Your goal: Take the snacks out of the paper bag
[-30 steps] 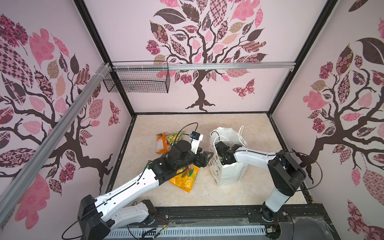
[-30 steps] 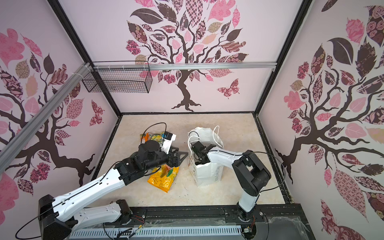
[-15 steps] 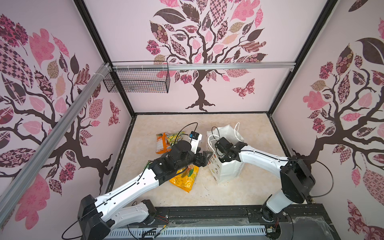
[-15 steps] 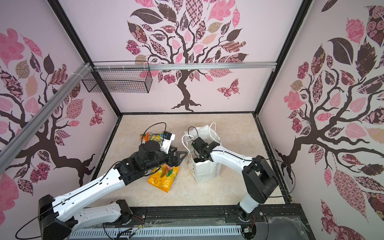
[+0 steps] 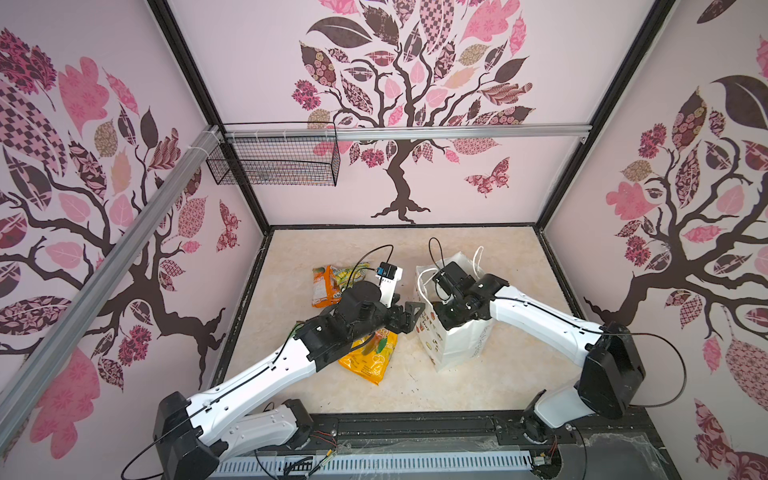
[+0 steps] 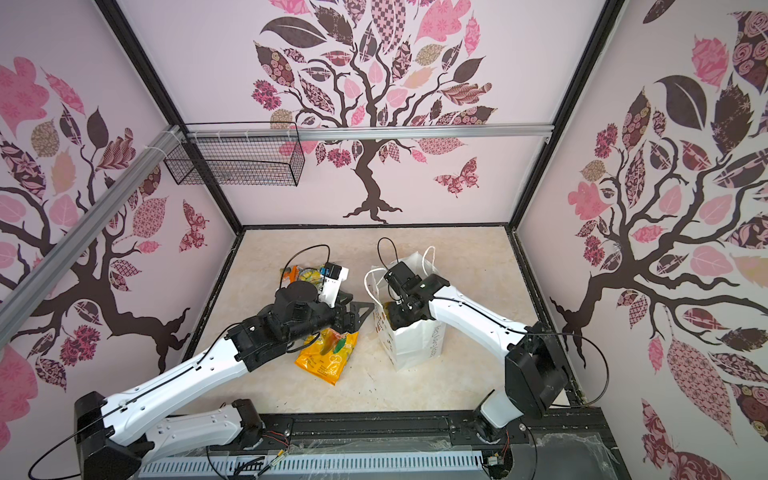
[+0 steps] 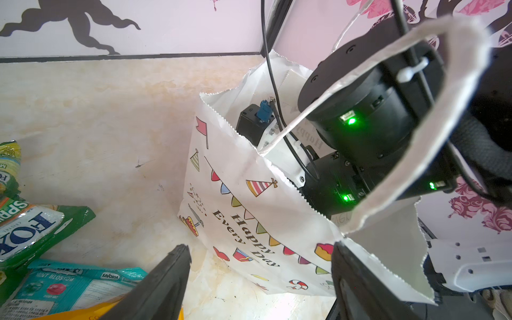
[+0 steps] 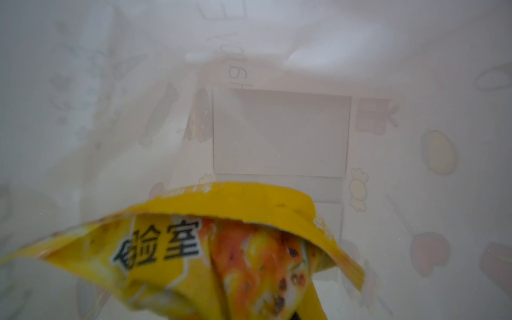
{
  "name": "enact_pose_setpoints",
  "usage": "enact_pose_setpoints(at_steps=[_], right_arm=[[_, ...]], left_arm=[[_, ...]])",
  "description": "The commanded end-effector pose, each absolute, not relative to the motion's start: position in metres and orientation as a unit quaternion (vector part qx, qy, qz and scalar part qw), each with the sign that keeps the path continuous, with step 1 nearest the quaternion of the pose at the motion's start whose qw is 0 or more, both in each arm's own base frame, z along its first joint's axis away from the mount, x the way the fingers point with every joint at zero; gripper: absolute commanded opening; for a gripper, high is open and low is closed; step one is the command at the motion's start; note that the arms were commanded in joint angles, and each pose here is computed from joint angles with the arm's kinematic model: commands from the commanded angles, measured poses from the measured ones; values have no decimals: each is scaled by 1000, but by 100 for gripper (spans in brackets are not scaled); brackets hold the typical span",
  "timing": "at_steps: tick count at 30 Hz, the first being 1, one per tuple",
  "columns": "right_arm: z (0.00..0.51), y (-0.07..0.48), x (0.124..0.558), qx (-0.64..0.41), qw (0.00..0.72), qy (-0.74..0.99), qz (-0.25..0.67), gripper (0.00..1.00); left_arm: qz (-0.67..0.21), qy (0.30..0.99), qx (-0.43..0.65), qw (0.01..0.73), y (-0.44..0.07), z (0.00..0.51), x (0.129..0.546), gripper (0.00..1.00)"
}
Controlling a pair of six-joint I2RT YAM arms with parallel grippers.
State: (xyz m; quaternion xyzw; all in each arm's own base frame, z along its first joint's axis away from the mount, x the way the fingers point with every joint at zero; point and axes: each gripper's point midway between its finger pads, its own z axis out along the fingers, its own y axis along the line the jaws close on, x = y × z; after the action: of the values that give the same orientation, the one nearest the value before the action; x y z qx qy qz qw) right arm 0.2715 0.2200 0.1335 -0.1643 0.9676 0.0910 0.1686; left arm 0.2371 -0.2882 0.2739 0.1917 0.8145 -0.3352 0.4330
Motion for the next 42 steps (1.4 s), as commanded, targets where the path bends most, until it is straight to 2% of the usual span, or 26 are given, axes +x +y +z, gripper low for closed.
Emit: enact_pose_setpoints(at_steps=[1, 7, 18, 34, 42], right_arm=[[176, 217, 279, -152, 217, 959, 100, 7], [208, 215, 291, -138, 264, 948, 110, 6], [270, 213, 304, -122, 331, 926, 130, 5], [391, 192, 308, -83, 470, 866, 149, 4], [454, 206, 289, -93, 520, 819, 222, 5]], left_arm=[[-340, 812, 191, 435, -285, 275, 234, 82], [-343, 808, 193, 439, -283, 282, 231, 84], [-342, 794, 195, 462, -271, 300, 225, 95], [-363, 764, 178, 503, -255, 352, 218, 97], [-367, 752, 131, 531, -241, 392, 223, 96]])
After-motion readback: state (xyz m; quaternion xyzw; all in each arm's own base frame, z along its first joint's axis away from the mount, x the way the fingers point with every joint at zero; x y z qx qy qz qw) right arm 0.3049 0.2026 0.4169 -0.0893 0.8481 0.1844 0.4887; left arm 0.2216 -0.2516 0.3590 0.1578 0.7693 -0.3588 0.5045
